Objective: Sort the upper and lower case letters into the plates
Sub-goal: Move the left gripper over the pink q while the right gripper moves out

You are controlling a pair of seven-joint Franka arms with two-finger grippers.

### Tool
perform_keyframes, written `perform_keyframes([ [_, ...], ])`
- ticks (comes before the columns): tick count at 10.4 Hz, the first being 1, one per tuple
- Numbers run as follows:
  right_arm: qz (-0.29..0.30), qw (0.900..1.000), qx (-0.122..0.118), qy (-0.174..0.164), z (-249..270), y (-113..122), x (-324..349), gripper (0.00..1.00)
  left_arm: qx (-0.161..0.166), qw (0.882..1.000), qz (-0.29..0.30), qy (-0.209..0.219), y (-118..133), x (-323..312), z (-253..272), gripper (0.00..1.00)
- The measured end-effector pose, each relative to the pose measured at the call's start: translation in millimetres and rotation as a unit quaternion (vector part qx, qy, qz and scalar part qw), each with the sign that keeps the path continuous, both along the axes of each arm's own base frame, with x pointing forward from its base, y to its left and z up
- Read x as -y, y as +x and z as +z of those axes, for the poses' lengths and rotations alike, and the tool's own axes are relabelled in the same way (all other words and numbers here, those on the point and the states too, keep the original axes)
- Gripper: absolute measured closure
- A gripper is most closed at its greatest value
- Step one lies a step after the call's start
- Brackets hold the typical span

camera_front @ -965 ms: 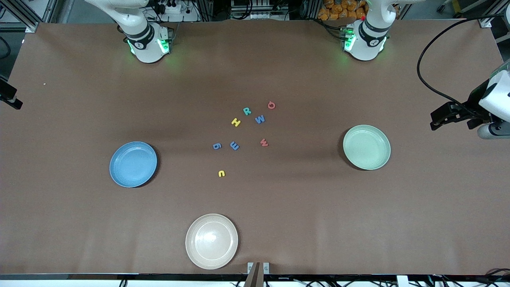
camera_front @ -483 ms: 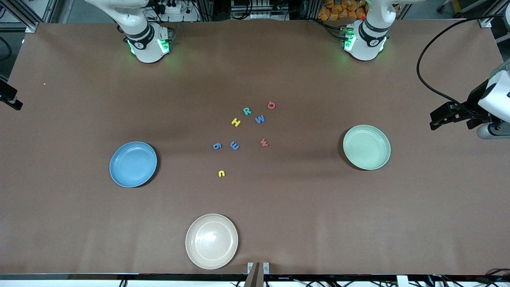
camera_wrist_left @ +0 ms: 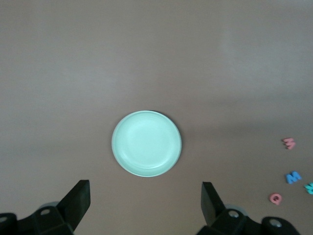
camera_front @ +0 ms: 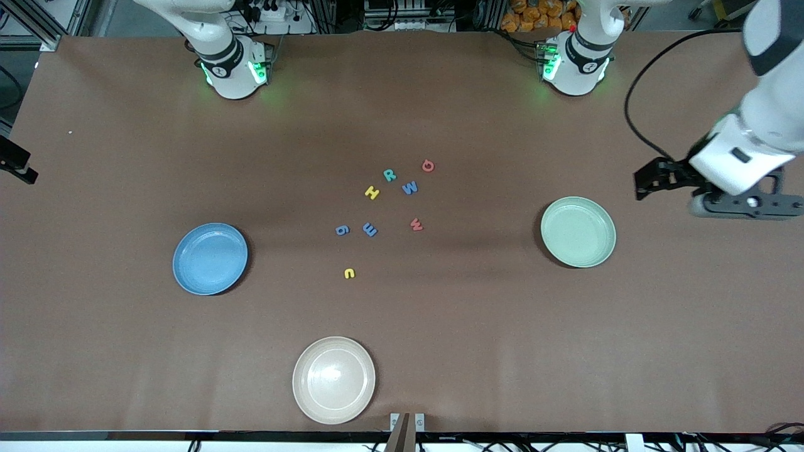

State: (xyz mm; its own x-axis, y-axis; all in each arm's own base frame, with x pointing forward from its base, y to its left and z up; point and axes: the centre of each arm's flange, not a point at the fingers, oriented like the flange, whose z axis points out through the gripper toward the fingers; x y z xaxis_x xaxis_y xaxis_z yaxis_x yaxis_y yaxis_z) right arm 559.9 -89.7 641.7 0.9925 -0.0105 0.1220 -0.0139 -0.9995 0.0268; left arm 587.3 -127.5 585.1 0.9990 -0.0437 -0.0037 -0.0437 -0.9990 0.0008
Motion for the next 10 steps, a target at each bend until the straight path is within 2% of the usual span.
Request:
perform_keyframes([
  [4,0.016,1.000,0.005,-0.002,-22.1,22.7,-15.9,0.00,-0.050,0.996,0.077,0.009,-16.9,115.1,-57.0,0.00],
  [8,0.033,0.999,-0.003,-0.020,-55.4,46.4,-28.8,0.00,-0.113,0.989,0.080,0.045,-40.6,212.3,-158.8,0.00],
  [10,0.043,0.999,-0.019,-0.016,-87.5,63.0,-40.5,0.00,-0.118,0.987,0.096,0.048,-48.4,234.3,-210.6,0.00],
])
